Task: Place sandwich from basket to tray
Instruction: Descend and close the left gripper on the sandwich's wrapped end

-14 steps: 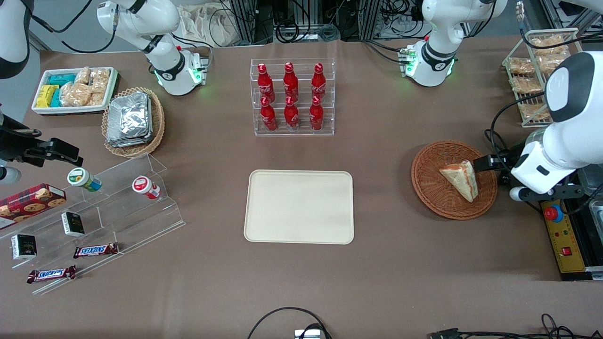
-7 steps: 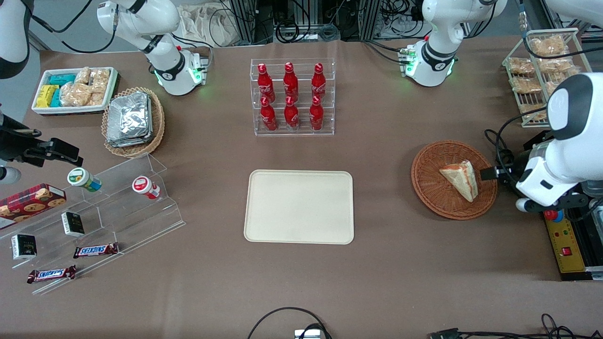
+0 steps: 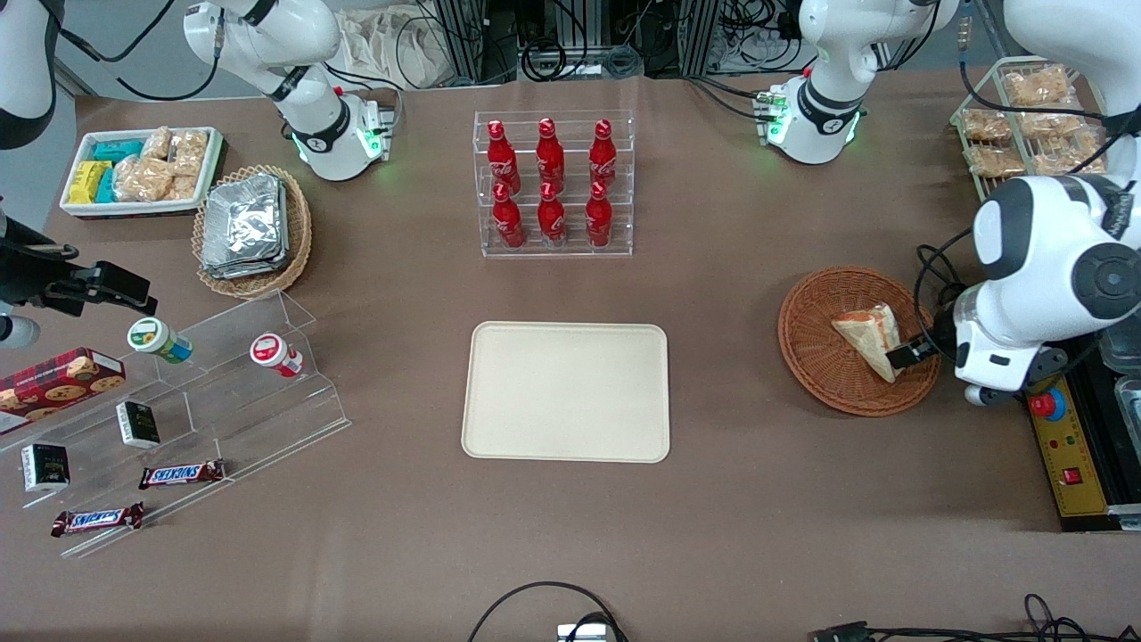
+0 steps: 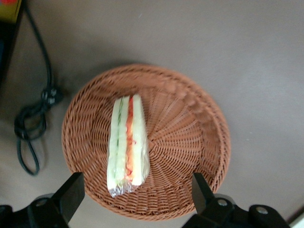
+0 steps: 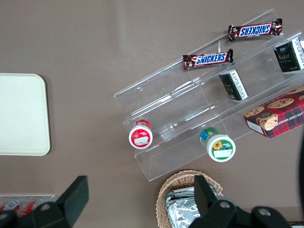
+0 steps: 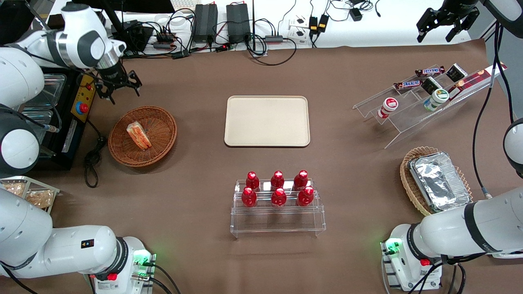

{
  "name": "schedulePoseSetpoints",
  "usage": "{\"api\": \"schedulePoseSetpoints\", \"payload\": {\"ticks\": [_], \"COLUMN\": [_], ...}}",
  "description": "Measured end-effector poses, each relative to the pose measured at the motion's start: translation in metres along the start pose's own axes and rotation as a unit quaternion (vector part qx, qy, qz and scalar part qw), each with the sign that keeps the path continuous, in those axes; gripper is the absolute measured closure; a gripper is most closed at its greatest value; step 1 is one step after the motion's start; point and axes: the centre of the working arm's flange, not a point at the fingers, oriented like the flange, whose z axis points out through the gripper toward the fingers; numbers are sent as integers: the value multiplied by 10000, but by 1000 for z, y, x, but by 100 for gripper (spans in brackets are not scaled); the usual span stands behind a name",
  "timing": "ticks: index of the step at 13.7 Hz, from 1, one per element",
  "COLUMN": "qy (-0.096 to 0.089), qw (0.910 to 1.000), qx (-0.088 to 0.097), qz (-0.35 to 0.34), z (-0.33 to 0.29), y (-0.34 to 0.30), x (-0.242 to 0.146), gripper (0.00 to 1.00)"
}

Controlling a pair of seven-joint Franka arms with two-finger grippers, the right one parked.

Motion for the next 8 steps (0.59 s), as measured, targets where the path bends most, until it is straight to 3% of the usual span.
{"api": "schedulePoseSetpoints", "payload": {"ticks": [3, 8], "qy": [-2, -159], "qw": [9996, 9990], "qx": [-4, 67], "qz": [-274, -418], "z": [42, 82], "y": [-6, -25], "x": [-15, -25], "gripper": [0, 0]}}
